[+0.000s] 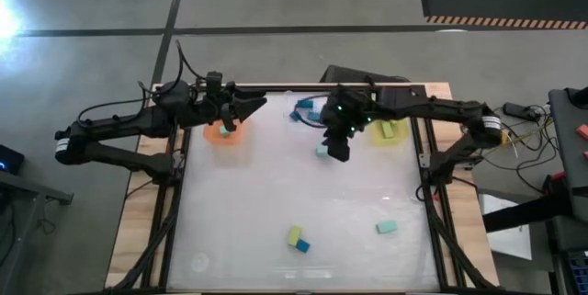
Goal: Sort & place blocks by color
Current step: Put the top light blue rectangle block into the orange bin
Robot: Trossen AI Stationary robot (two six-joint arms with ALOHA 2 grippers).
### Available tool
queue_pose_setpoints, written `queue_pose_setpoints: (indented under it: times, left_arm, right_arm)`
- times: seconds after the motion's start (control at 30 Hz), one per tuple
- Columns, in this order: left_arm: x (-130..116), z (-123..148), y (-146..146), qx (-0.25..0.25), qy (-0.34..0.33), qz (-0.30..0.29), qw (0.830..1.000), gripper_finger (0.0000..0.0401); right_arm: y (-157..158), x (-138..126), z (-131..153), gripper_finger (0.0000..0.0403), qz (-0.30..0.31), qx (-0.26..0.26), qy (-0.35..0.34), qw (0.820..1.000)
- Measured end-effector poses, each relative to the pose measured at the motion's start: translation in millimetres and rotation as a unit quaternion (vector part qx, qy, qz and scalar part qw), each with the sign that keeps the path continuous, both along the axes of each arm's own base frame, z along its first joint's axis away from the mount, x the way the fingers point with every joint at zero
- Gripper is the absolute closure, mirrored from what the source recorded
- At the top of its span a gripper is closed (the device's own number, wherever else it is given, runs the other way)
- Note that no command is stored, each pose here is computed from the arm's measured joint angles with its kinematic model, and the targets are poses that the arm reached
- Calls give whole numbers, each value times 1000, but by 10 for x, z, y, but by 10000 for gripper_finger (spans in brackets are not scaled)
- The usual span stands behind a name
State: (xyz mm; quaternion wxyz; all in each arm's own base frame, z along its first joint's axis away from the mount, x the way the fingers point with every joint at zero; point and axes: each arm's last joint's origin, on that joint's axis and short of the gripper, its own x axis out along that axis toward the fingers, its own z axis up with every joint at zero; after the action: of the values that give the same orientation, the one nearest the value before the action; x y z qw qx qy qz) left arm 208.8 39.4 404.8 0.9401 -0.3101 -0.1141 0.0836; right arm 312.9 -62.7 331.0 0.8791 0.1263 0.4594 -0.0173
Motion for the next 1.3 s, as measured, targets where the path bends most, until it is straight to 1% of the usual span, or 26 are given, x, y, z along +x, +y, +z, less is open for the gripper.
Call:
queue_pose_setpoints:
  times: [0.13, 0.4, 0.53, 0.67, 0.83, 0.9, 1.07, 1.17, 1.3]
  left_arm:
    - [1, -1, 0, 0, 0, 0, 1000, 200]
    - [18, -13, 3, 0, 3, 0, 1000, 200]
    - [25, -16, 5, 0, 4, 0, 1000, 200]
    - [32, -23, 7, 0, 5, 1, 1000, 200]
    - [50, -35, 15, -1, 8, 2, 1000, 200]
    - [55, -40, 16, -1, 10, 2, 1000, 200]
    - [76, -55, 21, -2, 14, 4, 1000, 200]
    - [90, -63, 24, -3, 15, 4, 1000, 200]
    - [91, -64, 24, -3, 16, 4, 1000, 200]
  right_arm:
    - [22, -88, -295, 282, -3, 0, -9, 1000]
    - [58, -254, -941, 282, 27, -11, 30, 999]
    - [65, -286, -1202, 278, 33, -13, 39, 999]
    - [62, -281, -1325, 259, 36, -20, 36, 998]
    - [24, -267, -1395, 220, 31, -80, 55, 995]
    - [14, -247, -1409, 203, 39, -94, 51, 994]
    - [-7, -172, -1520, 174, 56, -104, 51, 992]
    - [-40, -126, -1611, 162, 53, -104, 55, 992]
    - [-71, -83, -1688, 151, 38, -117, 70, 990]
